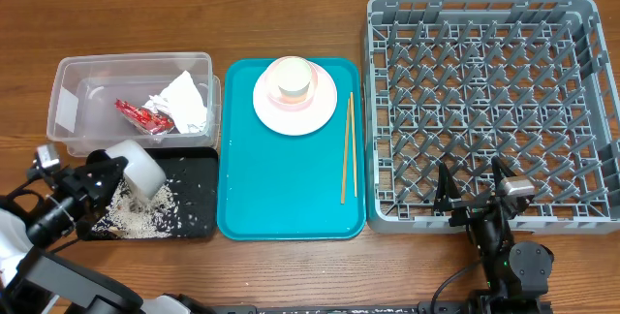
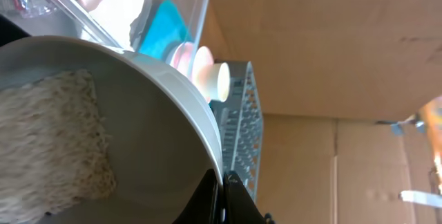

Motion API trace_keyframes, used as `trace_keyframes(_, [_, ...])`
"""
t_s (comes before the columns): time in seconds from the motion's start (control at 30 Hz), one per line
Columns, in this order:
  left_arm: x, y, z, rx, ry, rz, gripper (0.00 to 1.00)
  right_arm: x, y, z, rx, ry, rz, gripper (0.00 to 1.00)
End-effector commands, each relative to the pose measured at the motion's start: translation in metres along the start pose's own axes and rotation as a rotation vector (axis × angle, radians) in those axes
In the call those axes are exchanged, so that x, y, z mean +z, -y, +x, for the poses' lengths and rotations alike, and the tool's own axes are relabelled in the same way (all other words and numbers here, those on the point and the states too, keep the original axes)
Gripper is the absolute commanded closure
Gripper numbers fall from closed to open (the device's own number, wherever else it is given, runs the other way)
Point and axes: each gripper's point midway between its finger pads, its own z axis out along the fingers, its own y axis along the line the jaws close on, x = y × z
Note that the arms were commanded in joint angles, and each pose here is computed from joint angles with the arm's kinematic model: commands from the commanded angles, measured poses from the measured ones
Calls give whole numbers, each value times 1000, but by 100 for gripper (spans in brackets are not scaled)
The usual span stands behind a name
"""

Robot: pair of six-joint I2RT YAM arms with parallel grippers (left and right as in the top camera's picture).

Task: Sort waste into correct bins and load items into the dishwasher
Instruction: 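Keep tilting the bowl to empty remaining rice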

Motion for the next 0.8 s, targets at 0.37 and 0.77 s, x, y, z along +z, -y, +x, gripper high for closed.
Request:
trace_keyframes(0.37, [-30,11,-15,20,150,71,96,0,2,1,3,6,7,0])
trace_keyframes(0.77, [-30,16,-14,-1,156,97,96,0,2,1,3,6,7,0])
